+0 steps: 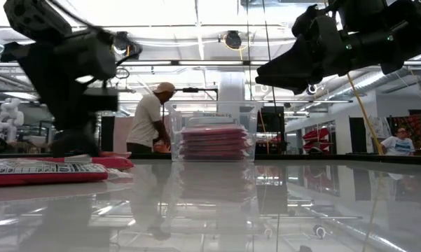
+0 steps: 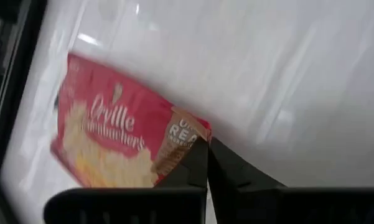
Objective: Sort popcorn bags into baskets
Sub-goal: Put the popcorn bag into the transparent bin
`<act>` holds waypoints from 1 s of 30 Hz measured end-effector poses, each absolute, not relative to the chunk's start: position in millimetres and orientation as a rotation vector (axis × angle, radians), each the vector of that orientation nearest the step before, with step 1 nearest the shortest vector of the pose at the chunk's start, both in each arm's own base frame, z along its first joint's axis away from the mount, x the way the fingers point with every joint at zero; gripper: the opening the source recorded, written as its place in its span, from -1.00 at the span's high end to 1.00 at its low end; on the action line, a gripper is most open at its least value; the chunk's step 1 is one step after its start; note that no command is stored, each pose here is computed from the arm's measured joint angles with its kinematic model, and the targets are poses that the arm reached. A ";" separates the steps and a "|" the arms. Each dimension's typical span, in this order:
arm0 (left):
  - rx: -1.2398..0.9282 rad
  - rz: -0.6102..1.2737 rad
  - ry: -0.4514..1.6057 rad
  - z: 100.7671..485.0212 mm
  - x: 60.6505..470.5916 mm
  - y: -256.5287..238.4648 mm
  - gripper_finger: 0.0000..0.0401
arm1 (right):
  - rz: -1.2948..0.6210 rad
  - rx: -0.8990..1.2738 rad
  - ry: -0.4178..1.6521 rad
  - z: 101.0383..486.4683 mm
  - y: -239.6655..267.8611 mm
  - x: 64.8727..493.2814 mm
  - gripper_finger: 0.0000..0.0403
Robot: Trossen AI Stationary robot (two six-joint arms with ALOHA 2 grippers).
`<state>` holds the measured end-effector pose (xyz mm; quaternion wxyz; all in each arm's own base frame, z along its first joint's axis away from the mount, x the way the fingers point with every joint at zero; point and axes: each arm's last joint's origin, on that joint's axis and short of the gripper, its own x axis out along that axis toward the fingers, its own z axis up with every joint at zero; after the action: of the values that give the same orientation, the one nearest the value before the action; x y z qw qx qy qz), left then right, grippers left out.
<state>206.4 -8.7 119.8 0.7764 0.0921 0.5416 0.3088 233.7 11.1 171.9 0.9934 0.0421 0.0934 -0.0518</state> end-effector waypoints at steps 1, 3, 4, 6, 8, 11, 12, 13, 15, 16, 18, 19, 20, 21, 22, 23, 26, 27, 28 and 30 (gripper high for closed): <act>0.183 0.669 1.134 122.3 210.8 -9.1 0.98 | -0.106 0.107 0.186 171.8 11.3 233.7 0.12; 0.165 0.675 1.075 127.6 217.4 -9.9 0.99 | -0.137 0.150 0.185 171.5 12.0 233.5 0.12; 0.158 0.681 1.046 130.5 221.4 -10.2 0.99 | -0.172 0.165 0.183 171.2 12.5 233.2 0.12; 0.147 0.685 0.991 136.8 228.3 -11.8 0.99 | -0.246 0.186 0.180 169.7 13.9 232.8 0.12; 0.142 0.687 0.930 143.8 236.1 -13.6 0.99 | -0.318 0.206 0.176 166.9 15.2 233.2 0.12; 0.124 0.676 0.829 153.9 248.1 -16.9 0.99 | -0.393 0.227 0.178 160.1 17.9 236.6 0.12; 0.107 0.671 0.787 157.0 252.2 -17.8 0.99 | -0.414 0.233 0.181 157.5 19.0 238.6 0.12; 0.083 0.669 0.744 160.0 256.0 -18.3 0.99 | -0.429 0.232 0.192 154.0 20.3 241.4 0.12; 0.014 0.677 0.651 165.5 262.6 -17.6 0.99 | -0.449 0.236 0.185 151.3 23.1 252.1 0.12; -0.016 0.679 0.610 168.2 265.5 -17.0 0.99 | -0.458 0.233 0.185 149.7 24.4 258.1 0.12; -0.056 0.670 0.545 173.0 270.4 -15.6 0.99 | -0.454 0.223 0.183 148.4 28.0 274.8 0.12; -0.071 0.669 0.516 175.3 272.4 -14.6 0.99 | -0.453 0.211 0.188 146.8 29.5 283.8 0.12; -0.084 0.668 0.488 177.5 274.1 -14.1 0.99 | -0.449 0.193 0.195 145.6 31.1 293.3 0.12; -0.099 0.667 0.461 179.6 275.8 -13.2 0.99 | -0.446 0.171 0.200 144.5 32.6 302.5 0.12; -0.110 0.668 0.438 181.4 277.1 -12.3 0.99 | -0.443 0.145 0.205 143.1 34.1 311.8 0.12; -0.125 0.665 0.420 182.9 278.2 -11.7 1.00 | -0.441 0.115 0.209 142.3 34.9 320.4 0.12; -0.168 0.644 0.385 185.7 280.8 -9.5 1.00 | -0.447 0.040 0.219 139.4 33.4 342.9 0.11; -0.177 0.641 0.380 186.0 281.0 -9.5 1.00 | -0.451 0.028 0.219 138.5 32.1 349.2 0.10; -0.180 0.640 0.378 186.1 281.1 -9.6 1.00 | -0.456 0.022 0.217 138.0 30.2 354.9 0.09; -0.184 0.634 0.380 186.0 281.2 -9.7 1.00 | -0.472 0.023 0.206 138.4 25.5 365.7 0.05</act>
<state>281.2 -9.7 186.0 0.9284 -0.0899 0.1853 0.3093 365.7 25.5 138.4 0.9670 0.0112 0.1020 -0.2334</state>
